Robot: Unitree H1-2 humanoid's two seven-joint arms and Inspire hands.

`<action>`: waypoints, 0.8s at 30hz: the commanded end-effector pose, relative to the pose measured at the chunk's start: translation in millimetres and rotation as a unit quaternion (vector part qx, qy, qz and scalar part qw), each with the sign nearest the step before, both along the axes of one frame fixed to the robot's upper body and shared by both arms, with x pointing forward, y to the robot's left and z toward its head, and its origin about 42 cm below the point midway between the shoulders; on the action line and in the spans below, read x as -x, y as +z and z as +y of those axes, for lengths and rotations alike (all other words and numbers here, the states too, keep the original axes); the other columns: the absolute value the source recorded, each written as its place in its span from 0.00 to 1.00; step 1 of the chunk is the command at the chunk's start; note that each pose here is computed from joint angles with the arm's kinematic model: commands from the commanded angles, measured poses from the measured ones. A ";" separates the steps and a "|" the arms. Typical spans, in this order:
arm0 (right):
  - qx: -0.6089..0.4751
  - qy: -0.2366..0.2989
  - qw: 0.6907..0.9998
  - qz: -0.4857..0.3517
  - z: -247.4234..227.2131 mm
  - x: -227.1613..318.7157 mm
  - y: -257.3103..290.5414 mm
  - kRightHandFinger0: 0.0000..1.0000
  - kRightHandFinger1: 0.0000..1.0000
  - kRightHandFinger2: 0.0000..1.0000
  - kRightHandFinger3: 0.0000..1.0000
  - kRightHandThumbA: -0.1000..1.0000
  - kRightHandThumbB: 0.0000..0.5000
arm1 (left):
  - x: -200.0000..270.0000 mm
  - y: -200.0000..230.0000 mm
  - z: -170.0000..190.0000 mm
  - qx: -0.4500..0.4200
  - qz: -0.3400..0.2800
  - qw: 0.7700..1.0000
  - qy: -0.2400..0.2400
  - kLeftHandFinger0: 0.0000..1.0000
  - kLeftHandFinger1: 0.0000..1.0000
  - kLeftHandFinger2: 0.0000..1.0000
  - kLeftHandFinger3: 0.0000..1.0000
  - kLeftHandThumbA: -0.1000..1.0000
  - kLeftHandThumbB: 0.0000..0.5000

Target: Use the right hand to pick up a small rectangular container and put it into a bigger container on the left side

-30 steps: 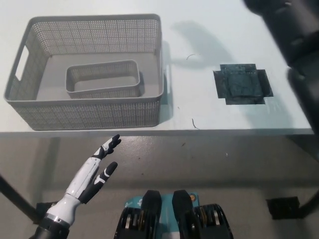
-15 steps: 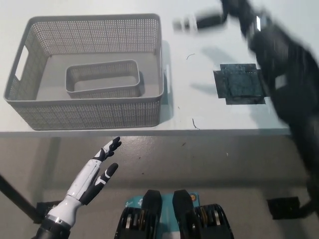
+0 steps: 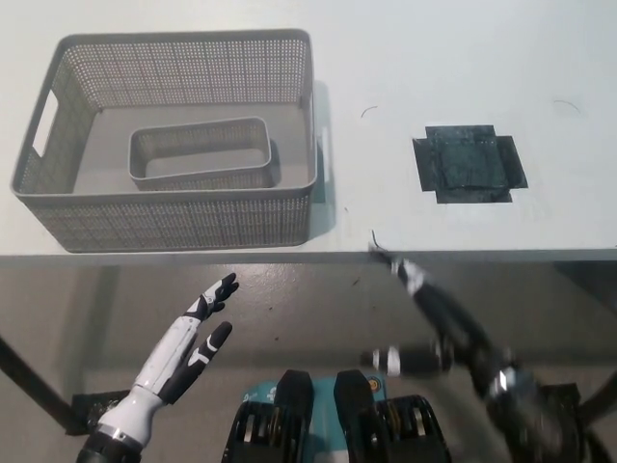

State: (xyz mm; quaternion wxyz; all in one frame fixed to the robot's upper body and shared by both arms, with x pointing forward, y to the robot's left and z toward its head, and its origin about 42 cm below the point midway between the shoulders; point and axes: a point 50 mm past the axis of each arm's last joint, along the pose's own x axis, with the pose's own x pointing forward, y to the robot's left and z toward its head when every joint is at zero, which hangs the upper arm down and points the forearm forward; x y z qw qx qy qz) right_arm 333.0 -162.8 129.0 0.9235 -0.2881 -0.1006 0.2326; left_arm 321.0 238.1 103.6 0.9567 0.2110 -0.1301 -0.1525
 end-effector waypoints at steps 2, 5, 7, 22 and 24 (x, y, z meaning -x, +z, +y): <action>-0.249 0.028 0.898 -0.362 12.1 133.2 128.6 1.00 1.00 1.00 1.00 1.00 0.32 | 7.4 7.4 2.4 0.013 -0.035 0.999 0.001 1.00 1.00 1.00 1.00 1.00 0.27; -0.241 -0.017 0.922 -0.304 4.3 108.8 93.0 1.00 1.00 1.00 1.00 1.00 0.22 | 9.0 4.9 0.5 0.019 -0.031 0.999 0.004 1.00 1.00 1.00 1.00 1.00 0.30; -0.252 -0.044 0.940 -0.224 -3.0 83.6 55.0 1.00 1.00 1.00 1.00 1.00 0.30 | 9.0 4.9 -0.1 0.023 -0.030 0.999 0.007 1.00 1.00 1.00 1.00 1.00 0.30; -0.293 -0.105 0.949 -0.051 -19.2 35.7 -10.4 1.00 1.00 1.00 1.00 1.00 0.03 | 16.0 1.3 5.8 0.015 -0.022 1.000 0.011 1.00 1.00 1.00 1.00 1.00 0.28; -0.289 -0.100 0.951 -0.041 -19.0 31.4 -12.9 1.00 1.00 1.00 1.00 1.00 0.00 | 16.0 1.4 6.4 0.015 -0.022 1.000 0.010 1.00 1.00 1.00 1.00 1.00 0.27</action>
